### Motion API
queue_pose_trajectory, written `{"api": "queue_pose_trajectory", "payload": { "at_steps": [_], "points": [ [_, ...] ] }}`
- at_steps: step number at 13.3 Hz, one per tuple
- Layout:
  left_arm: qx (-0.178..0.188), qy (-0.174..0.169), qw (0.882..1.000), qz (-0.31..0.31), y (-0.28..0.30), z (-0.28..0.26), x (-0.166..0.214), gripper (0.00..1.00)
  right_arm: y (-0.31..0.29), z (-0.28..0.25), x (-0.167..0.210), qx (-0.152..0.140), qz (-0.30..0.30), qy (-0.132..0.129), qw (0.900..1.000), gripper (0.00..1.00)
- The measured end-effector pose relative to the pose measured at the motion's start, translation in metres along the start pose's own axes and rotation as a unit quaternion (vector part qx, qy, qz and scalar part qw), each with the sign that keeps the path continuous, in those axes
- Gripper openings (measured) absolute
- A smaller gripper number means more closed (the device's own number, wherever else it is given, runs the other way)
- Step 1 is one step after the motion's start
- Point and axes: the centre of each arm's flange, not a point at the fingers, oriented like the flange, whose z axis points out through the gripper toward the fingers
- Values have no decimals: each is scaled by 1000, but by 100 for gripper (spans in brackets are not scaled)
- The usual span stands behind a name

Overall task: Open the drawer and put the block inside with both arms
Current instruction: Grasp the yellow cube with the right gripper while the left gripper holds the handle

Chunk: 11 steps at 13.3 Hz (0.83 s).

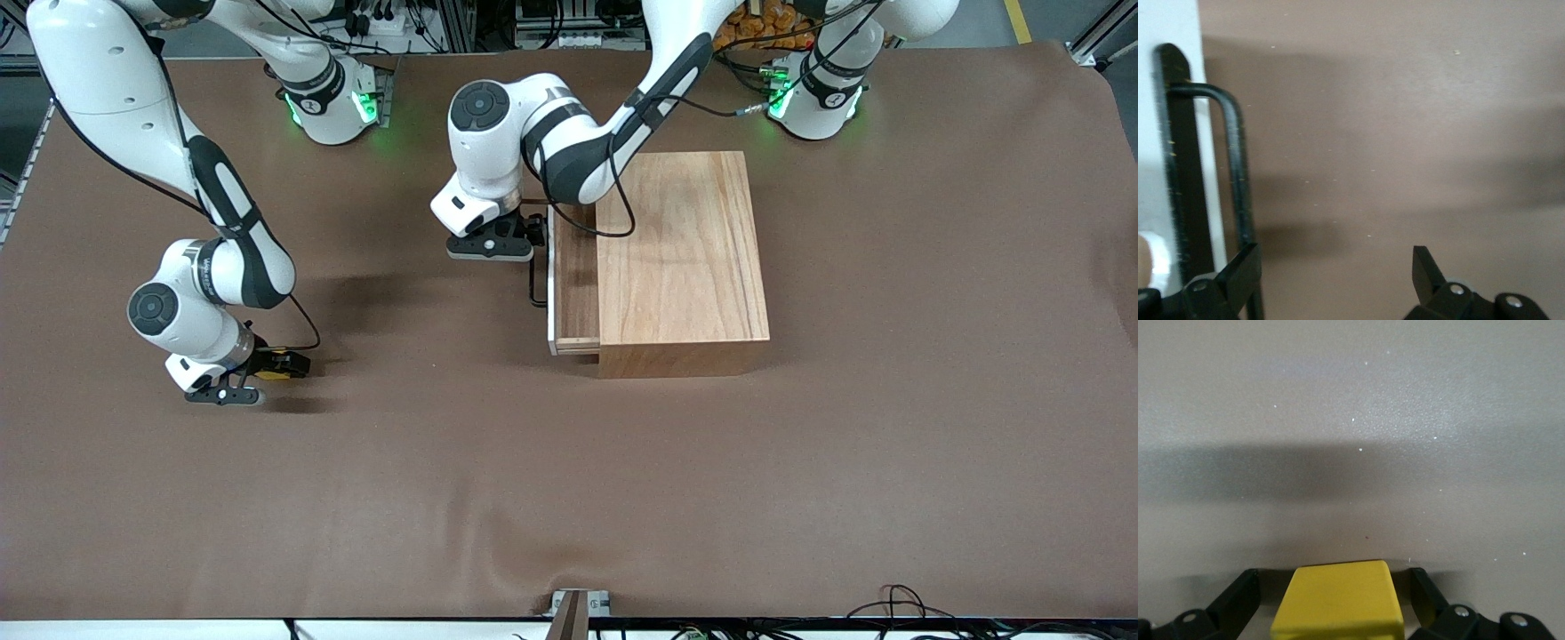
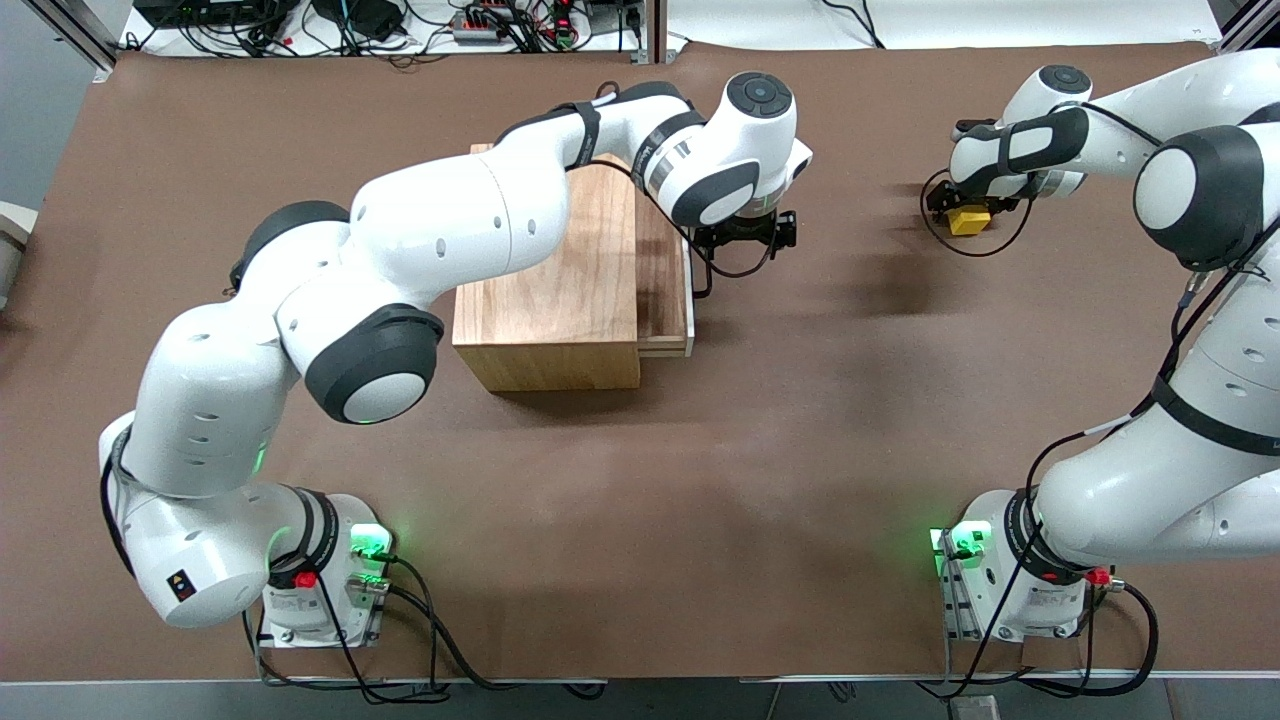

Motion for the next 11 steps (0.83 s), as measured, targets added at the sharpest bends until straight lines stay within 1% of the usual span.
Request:
{"api": "queue_pose_trajectory", "payload": {
  "at_steps": [3, 6, 8, 10, 11],
  "points": [
    [-9, 2, 1000, 5, 6, 6, -6, 100, 2, -4, -1, 0, 0, 1, 1000, 100],
    [-3, -3, 1000, 6, 6, 10, -8, 100, 4, -16, 0, 1, -2, 0, 1000, 100],
    [11, -13, 1000, 7, 4, 9, -10, 100, 4, -21, 0, 1, -3, 1, 1000, 100],
    [21, -19, 1000, 6, 3, 0, -10, 100, 4, -21, -1, 1, -3, 0, 1000, 96],
    [23, -20, 1000, 6, 3, -5, -10, 100, 5, -20, -2, 1, -3, 0, 1000, 88]
  ]
}}
